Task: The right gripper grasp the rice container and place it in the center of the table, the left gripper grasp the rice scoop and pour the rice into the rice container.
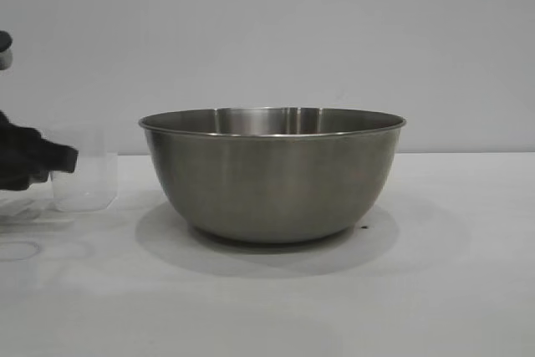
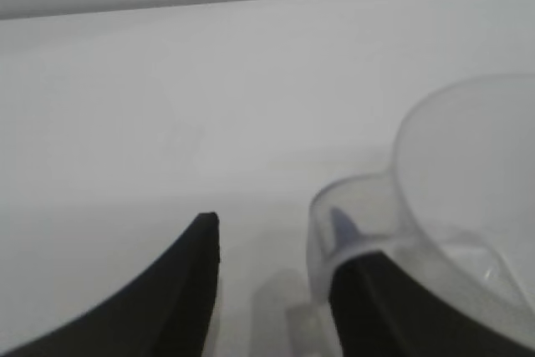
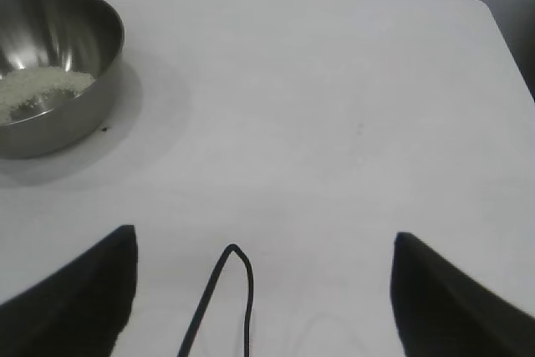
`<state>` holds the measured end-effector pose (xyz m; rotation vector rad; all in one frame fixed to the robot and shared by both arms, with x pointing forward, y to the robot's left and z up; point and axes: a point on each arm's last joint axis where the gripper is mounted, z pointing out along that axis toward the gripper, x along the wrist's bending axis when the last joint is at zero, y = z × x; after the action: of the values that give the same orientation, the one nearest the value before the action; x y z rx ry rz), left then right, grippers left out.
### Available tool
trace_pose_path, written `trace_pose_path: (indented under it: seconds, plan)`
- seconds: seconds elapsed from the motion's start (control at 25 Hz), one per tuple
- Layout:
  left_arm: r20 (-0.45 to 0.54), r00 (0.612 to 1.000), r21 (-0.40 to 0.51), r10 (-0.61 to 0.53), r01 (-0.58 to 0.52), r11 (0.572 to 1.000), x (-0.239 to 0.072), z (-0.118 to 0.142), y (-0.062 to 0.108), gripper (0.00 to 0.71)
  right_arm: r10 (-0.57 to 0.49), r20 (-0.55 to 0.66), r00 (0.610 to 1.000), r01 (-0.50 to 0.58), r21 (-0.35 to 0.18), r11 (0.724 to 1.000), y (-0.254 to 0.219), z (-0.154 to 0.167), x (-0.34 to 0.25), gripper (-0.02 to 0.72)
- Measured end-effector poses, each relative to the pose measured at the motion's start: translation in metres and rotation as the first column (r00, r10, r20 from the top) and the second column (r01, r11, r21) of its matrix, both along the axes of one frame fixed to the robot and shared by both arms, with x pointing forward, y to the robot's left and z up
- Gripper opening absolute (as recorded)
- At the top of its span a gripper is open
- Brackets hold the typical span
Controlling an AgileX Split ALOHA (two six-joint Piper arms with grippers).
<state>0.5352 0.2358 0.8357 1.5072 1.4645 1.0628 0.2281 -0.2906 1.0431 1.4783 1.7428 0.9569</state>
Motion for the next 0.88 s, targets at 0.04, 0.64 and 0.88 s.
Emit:
trace_pose_path:
  seconds: [0.04, 0.64, 0.88]
  plan:
    - [-0.011, 1.000, 0.004, 0.000, 0.000, 1.000, -0.005, 0.000, 0.002, 0.274, 0.000, 0.000, 1.000, 0.000, 0.000, 1.000, 0.000, 0.000, 0.000, 0.566]
    - [0.005, 0.992, -0.016, -0.126, 0.127, 0.992, -0.071, 0.064, 0.011, 0.296, 0.000, 0.000, 1.000, 0.000, 0.000, 1.000, 0.000, 0.000, 0.000, 0.566]
    - [-0.063, 0.979, -0.046, -0.192, 0.190, 0.981, -0.086, 0.090, 0.009, 0.296, 0.000, 0.000, 1.000, 0.000, 0.000, 1.000, 0.000, 0.000, 0.000, 0.566]
